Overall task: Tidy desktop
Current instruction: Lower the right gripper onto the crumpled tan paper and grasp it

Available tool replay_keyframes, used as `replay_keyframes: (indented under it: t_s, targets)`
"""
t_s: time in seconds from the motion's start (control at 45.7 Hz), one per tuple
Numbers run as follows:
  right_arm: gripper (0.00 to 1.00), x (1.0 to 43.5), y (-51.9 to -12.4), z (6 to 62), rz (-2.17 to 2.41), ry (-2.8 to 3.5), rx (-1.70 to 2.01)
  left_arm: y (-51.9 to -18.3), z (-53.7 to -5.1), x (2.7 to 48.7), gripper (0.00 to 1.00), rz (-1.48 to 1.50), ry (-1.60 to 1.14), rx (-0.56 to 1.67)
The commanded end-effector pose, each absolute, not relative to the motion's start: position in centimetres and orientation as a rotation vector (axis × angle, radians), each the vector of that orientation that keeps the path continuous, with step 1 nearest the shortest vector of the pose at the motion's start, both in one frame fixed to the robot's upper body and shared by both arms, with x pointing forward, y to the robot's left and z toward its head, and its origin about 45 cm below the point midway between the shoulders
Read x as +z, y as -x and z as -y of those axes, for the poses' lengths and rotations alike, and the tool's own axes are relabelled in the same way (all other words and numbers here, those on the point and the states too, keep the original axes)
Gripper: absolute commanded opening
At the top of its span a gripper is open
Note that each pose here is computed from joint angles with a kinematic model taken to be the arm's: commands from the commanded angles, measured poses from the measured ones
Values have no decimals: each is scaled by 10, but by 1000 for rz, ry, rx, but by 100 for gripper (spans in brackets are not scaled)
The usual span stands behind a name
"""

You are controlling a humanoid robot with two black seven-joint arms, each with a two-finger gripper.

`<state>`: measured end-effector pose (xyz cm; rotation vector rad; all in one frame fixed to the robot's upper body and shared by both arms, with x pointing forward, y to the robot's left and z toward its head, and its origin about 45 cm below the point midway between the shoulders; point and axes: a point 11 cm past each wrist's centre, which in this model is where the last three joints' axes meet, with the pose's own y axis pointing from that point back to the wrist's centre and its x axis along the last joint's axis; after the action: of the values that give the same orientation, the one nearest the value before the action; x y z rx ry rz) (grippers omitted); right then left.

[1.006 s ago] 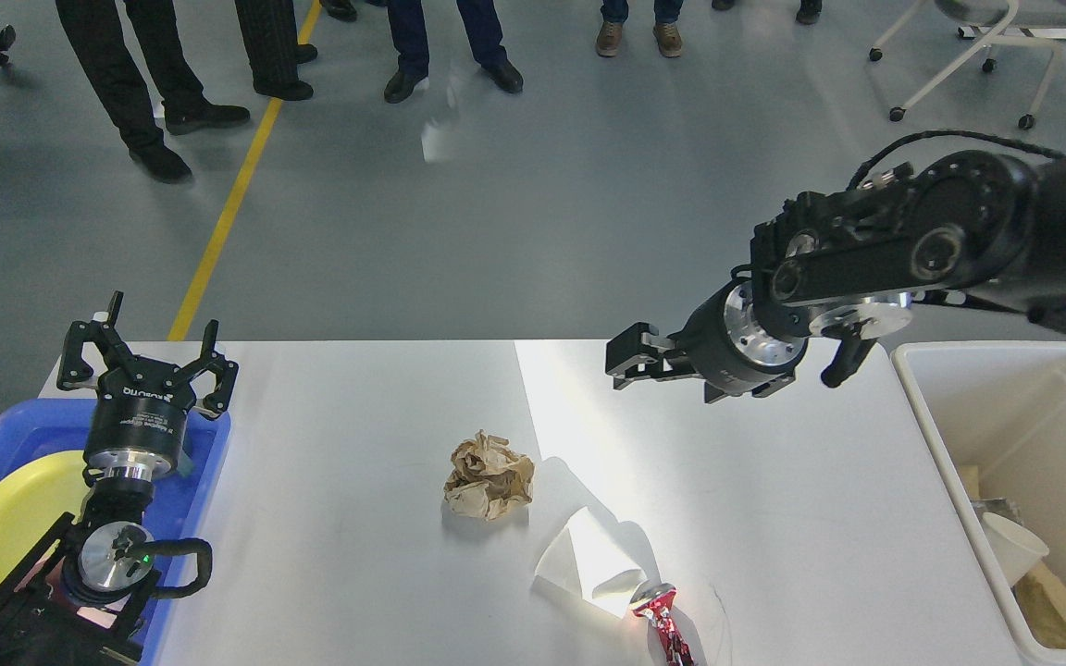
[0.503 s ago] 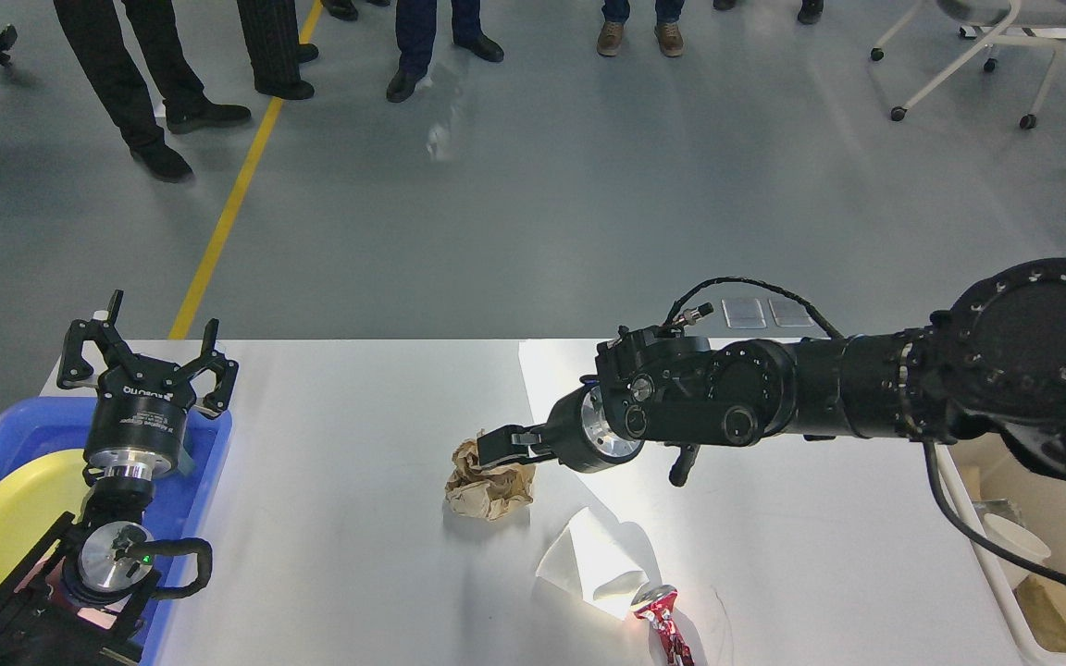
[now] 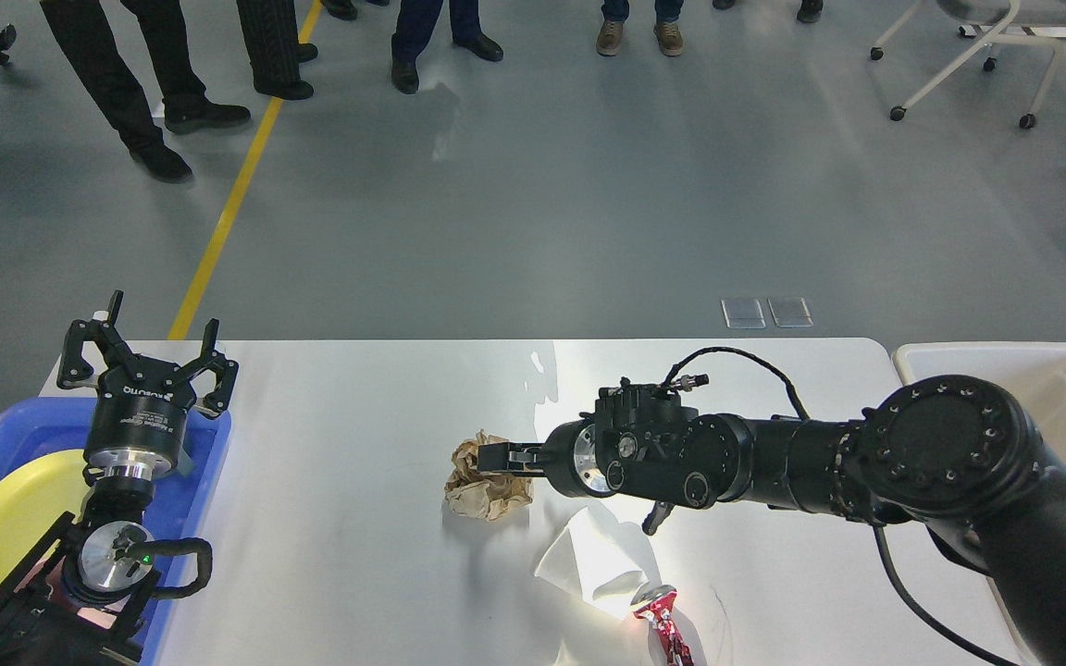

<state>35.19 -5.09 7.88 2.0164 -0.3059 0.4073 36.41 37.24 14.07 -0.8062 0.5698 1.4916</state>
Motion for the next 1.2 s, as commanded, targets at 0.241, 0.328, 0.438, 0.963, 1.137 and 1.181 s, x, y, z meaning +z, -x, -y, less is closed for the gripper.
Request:
replay_keyframes:
  t_s: [0.241,0.328,0.438,0.963,1.137,1.181]
  targets:
    - [98,68,-351,57,345,-1992,435,-364,-372,141,96,-570,806,1491]
    - [98,64,-349,60,349,-1987,431,-364,-372,141,96,-570,806,1491]
    - [97,57,-345,64,358,-1980,413,-364,-372,141,96,-570,806,1491]
    - [44,44,-336,68,422,-1980,369,-364,-372,141,96,-569,805,1491]
    - [0,43,-332,67,413,-1984,358,-364,-372,141,96,-570,806,1491]
    - [0,43,-333,67,415,-1982,358,-364,-372,141,96,-570,806,1491]
